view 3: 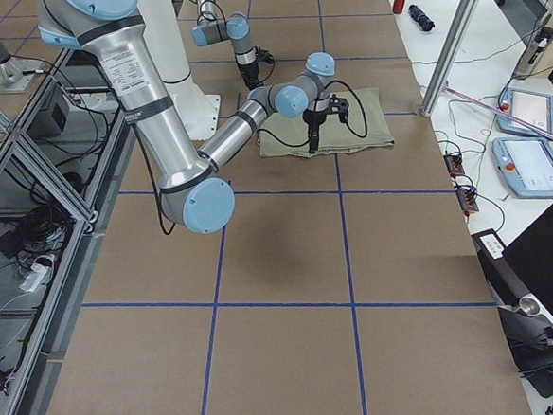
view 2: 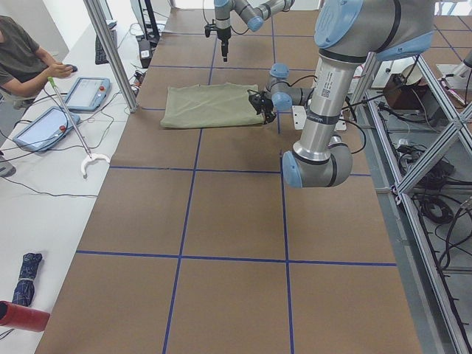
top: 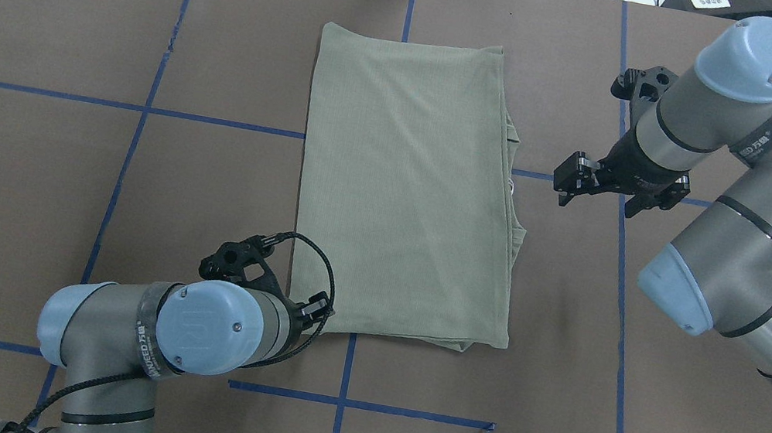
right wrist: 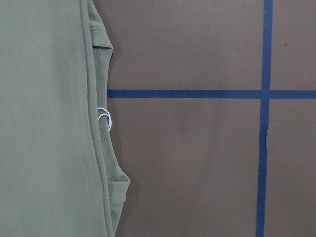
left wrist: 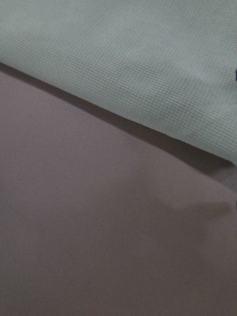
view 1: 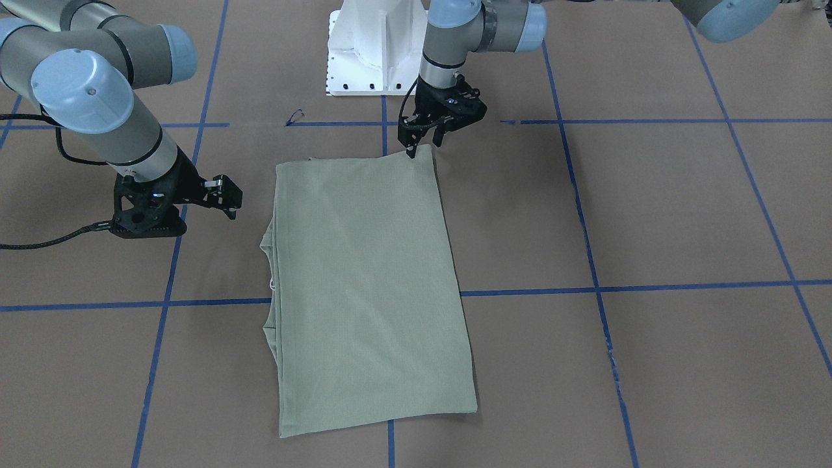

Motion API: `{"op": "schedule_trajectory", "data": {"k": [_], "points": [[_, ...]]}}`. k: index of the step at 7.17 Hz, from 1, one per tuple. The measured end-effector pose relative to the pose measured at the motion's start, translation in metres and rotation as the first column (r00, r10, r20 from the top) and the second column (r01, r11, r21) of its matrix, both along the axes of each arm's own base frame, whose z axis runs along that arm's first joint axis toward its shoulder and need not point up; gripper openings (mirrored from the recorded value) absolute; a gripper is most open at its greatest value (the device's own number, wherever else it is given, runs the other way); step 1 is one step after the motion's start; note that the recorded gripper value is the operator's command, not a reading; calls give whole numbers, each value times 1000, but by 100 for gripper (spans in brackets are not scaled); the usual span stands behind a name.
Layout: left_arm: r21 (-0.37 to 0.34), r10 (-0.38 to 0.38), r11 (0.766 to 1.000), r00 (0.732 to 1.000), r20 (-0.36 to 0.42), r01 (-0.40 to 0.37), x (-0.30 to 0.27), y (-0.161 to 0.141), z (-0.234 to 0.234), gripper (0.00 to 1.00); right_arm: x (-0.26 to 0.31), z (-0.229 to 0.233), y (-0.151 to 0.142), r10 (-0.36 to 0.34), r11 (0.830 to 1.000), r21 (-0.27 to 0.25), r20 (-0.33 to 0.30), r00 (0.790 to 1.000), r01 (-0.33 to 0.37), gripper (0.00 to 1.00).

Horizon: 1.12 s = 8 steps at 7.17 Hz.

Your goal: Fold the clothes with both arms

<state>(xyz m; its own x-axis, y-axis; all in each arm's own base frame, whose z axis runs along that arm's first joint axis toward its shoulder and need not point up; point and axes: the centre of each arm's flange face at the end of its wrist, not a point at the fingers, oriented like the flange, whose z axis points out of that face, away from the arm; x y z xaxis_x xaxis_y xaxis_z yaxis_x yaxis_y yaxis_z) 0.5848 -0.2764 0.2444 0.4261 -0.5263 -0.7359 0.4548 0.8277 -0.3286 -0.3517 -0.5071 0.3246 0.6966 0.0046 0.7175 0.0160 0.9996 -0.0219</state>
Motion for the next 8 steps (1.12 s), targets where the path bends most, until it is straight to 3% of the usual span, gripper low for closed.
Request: {"op": "schedule_trajectory", "data": {"k": [6,8], "points": [[12,-14,1000,1000,3,14,2,-2,-1,60,-1,1,0,-1,1000,0,-3,1000,1,100],[12,-13,1000,1000,5,13,4,-2,-1,46,-1,1,0,-1,1000,0,-3,1000,1,100]]}}
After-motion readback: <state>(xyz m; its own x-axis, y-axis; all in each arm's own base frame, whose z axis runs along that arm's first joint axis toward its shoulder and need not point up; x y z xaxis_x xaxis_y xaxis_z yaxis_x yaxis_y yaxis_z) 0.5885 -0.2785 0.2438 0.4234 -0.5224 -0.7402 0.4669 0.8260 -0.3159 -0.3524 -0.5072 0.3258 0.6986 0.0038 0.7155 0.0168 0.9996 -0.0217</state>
